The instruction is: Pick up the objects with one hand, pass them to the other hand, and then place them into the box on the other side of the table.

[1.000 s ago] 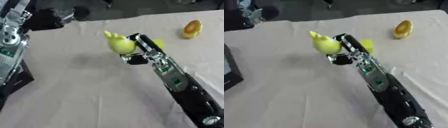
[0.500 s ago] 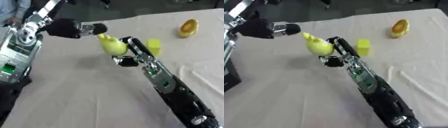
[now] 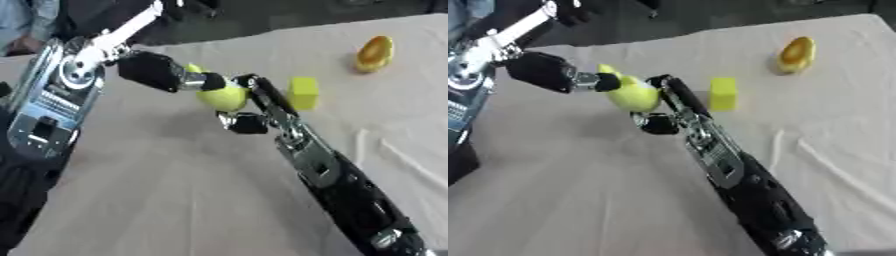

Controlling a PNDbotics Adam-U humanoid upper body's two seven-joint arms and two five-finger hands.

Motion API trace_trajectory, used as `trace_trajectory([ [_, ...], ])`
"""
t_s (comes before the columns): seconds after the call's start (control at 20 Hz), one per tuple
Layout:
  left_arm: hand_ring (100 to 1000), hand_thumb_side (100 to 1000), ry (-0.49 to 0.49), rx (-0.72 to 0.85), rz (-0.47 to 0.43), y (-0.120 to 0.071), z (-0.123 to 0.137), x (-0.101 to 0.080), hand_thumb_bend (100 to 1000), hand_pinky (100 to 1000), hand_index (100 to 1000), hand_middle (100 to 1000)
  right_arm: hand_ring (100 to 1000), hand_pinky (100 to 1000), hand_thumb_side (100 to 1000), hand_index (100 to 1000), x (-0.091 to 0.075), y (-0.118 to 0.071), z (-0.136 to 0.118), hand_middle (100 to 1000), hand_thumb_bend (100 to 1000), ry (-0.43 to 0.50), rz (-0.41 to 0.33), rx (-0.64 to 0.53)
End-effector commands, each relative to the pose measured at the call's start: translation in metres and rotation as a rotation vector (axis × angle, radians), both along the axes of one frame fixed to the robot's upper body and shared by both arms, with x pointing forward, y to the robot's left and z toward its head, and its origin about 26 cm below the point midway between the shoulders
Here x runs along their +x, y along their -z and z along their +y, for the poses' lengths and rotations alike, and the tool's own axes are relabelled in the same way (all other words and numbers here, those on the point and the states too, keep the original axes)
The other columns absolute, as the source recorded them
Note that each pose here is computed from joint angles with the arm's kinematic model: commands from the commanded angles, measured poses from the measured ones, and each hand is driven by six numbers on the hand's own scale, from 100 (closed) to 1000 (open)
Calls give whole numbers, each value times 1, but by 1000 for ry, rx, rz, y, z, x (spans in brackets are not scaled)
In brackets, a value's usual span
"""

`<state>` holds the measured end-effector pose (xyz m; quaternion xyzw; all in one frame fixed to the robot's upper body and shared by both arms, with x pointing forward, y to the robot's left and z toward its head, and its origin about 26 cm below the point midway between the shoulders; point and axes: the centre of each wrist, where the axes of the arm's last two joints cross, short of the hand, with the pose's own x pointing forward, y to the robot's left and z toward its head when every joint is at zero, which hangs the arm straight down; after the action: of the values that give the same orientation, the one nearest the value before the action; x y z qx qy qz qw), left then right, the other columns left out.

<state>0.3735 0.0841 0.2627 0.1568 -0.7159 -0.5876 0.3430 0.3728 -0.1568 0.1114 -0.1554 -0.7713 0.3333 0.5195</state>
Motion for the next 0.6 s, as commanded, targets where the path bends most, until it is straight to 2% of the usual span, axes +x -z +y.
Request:
trace_trajectory([
  [0.05, 835, 517, -7, 71, -12, -5, -5, 5, 708, 839, 867, 842, 666, 792, 100, 557, 2, -10, 5, 462, 136, 3, -41, 5],
  [0.25, 842, 488, -22, 175, -14, 1, -11, 13, 666, 847, 866, 846, 666, 791, 100, 557, 2, -12, 9, 462, 135, 2, -47, 10],
  [0.45, 846, 421, -38, 287, -26, 7, -13, 18, 596, 850, 860, 846, 666, 792, 100, 557, 2, -14, 11, 463, 132, -6, -48, 13],
  [0.6, 849, 410, -48, 339, -46, 7, -13, 20, 563, 853, 859, 848, 665, 792, 100, 557, 1, -16, 12, 462, 131, -13, -51, 21],
])
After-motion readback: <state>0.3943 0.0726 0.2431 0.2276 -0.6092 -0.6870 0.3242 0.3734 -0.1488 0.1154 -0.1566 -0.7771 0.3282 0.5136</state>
